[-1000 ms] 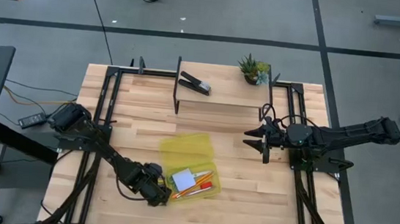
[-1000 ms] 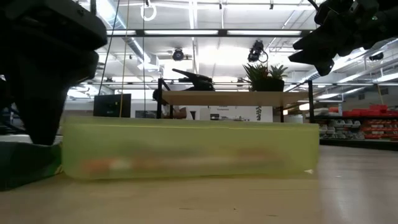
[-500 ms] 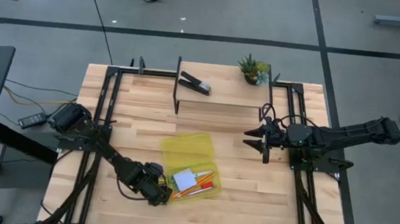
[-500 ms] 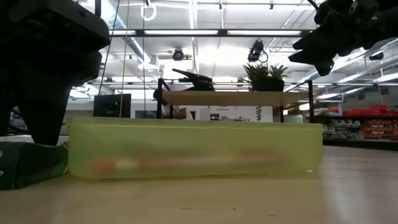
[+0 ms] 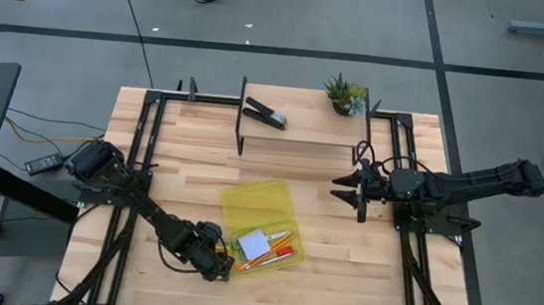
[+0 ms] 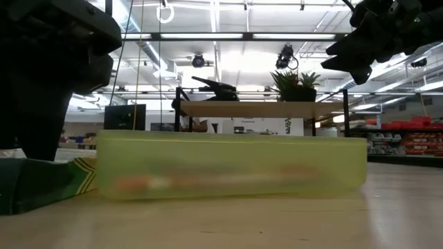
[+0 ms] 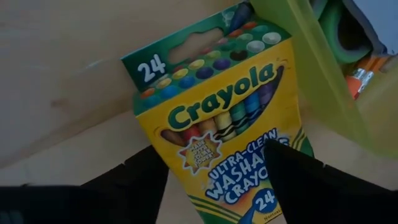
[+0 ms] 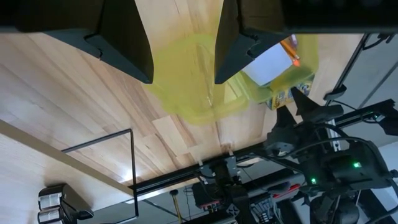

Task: Pack school essentials
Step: Put the crayon box into the yellow supply box

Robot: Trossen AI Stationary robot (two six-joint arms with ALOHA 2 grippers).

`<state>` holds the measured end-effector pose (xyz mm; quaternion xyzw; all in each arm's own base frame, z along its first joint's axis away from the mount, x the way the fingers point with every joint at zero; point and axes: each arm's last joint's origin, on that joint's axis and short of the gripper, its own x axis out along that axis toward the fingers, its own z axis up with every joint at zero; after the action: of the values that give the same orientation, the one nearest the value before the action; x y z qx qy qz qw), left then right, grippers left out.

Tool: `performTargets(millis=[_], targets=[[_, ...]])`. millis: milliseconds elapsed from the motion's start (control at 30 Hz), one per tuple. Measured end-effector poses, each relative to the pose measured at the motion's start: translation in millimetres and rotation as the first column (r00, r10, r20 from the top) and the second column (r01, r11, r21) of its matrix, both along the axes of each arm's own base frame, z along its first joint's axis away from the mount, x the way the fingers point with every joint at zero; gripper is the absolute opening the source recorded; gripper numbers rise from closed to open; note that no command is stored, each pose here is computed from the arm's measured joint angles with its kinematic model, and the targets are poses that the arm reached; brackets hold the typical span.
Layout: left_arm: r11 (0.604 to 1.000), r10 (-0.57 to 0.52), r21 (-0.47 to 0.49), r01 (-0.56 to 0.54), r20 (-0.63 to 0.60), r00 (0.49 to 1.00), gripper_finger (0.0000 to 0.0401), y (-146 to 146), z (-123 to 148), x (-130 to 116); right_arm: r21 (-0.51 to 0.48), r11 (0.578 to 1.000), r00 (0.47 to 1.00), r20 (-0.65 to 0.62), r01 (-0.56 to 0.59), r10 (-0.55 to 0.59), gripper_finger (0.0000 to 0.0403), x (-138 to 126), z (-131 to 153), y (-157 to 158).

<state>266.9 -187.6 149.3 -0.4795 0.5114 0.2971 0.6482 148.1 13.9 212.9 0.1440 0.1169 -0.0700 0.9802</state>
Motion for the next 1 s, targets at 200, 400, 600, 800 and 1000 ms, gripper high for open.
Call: performTargets(millis=[200, 400, 600, 800, 1000], targets=[[1.0, -0.016, -0.001, 0.016, 0.002, 1.0, 0.0226, -3.9, 0.3, -2.5, 0.0, 1.0, 1.0, 0.0, 0.0, 0.0, 0.0177, 0.0, 0.0, 0.1], [0.999, -0.033, -0.003, 0.033, 0.005, 0.999, 0.0191, -8.3, 1.0, -5.6, 0.005, 1.0, 1.0, 0.001, 0.001, -0.001, 0.0177, 0.0, 0.0, 0.0], [0.997, -0.078, 0.005, 0.078, 0.006, 0.997, 0.0157, -9.8, 1.3, -6.9, 0.006, 1.0, 1.0, 0.001, 0.001, -0.001, 0.0177, 0.0, 0.0, 0.1], [0.996, -0.091, 0.0, 0.091, 0.001, 0.996, 0.012, -10.0, 1.2, -7.1, 0.007, 1.0, 1.0, 0.001, 0.001, -0.001, 0.0177, 0.0, 0.0, 0.0], [0.995, -0.1, -0.009, 0.1, -0.007, 0.995, 0.009, -10.3, 1.1, -7.5, 0.006, 1.0, 1.0, 0.001, 0.001, -0.001, 0.0177, 0.0, 0.0, 0.1]])
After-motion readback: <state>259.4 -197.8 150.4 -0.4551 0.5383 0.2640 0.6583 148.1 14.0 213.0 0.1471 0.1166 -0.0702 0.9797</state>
